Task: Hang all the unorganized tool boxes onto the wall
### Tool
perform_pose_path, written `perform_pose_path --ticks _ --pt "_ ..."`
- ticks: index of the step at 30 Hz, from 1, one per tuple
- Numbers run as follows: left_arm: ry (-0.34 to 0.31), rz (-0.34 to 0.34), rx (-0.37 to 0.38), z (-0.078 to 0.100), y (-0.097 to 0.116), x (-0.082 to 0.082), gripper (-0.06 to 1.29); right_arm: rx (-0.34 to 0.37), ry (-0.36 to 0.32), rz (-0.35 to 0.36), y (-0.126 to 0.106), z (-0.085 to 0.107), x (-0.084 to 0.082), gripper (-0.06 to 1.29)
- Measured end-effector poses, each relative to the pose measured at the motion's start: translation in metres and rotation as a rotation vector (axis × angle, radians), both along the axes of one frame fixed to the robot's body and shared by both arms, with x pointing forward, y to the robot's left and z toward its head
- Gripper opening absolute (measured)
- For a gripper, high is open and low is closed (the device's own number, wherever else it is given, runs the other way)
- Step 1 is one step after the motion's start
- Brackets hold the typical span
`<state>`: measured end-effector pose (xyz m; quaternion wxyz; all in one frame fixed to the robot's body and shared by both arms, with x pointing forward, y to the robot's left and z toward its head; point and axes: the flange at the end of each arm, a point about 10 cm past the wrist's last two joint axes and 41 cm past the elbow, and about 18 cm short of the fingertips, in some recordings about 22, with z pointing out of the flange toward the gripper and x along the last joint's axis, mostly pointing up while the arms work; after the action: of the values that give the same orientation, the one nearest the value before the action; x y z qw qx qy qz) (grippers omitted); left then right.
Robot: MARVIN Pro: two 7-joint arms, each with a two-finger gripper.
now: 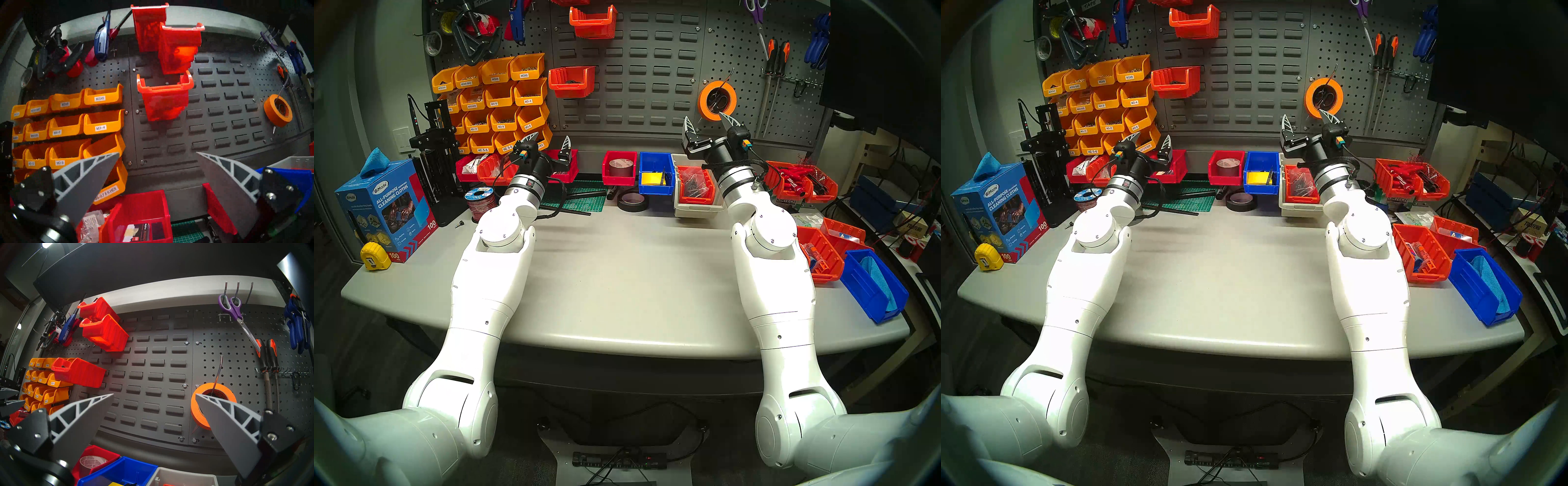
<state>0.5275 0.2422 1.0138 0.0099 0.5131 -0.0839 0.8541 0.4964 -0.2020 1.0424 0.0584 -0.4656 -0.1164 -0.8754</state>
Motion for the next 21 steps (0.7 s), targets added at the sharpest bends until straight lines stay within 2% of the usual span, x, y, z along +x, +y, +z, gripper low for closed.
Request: perform_pose_path --ticks 8,21 --pt "-0.021 0.006 0.007 0.012 0.011 -0.021 1.21 0.0 0.0 0.0 0.0 0.0 0.0 1.25" --pt "0.042 0.011 0.025 0.024 0.029 -0.059 1.21 0.0 0.0 0.0 0.0 0.0 0.0 1.25"
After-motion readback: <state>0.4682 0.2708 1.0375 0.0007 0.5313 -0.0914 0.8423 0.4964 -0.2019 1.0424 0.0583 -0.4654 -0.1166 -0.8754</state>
